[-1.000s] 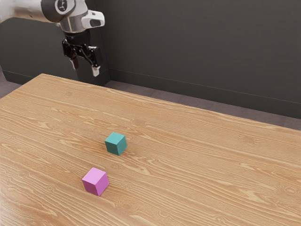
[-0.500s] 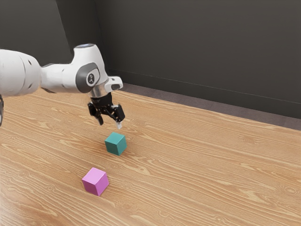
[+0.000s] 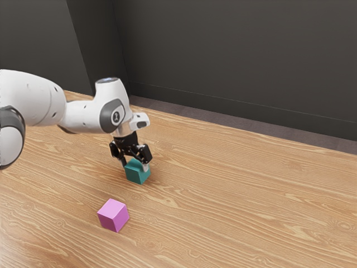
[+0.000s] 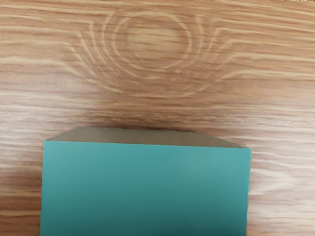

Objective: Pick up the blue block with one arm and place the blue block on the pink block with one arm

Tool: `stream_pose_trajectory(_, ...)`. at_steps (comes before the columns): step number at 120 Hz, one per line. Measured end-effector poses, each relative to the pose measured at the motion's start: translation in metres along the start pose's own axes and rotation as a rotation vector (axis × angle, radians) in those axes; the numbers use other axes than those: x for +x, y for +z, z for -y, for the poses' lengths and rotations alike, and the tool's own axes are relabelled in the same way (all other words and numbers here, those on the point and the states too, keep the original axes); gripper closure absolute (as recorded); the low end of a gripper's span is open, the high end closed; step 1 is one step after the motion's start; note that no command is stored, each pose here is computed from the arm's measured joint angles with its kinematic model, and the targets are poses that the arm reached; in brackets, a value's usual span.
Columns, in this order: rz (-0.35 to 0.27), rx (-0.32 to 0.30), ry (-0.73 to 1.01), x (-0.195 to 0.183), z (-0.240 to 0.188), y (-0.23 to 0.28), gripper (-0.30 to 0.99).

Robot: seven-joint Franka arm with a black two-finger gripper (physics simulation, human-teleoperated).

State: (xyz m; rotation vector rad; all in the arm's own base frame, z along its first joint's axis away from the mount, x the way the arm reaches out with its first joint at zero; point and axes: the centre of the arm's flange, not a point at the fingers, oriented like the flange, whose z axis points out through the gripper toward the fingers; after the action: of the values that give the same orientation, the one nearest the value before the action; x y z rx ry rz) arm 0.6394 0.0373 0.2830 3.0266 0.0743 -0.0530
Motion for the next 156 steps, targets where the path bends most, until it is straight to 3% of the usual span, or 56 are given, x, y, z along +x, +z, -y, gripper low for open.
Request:
stream_pose_trajectory(48,-0.001,0.004,-0.011,0.005,0.006,0.032,0.00)
stream_pose_trajectory(65,-0.012,0.007,-0.010,0.007,0.006,0.031,0.26)
stream_pose_trajectory(81,-0.036,0.023,-0.020,0.008,0.017,0.015,0.36)
stream_pose_trajectory(95,-0.067,0.020,-0.012,0.004,0.014,-0.023,0.37)
stream_pose_trajectory(123,-0.067,-0.016,0.020,-0.086,-0.006,-0.087,0.35)
stream_pose_trajectory(156,-0.011,-0.027,0.042,-0.140,-0.014,-0.077,0.34)
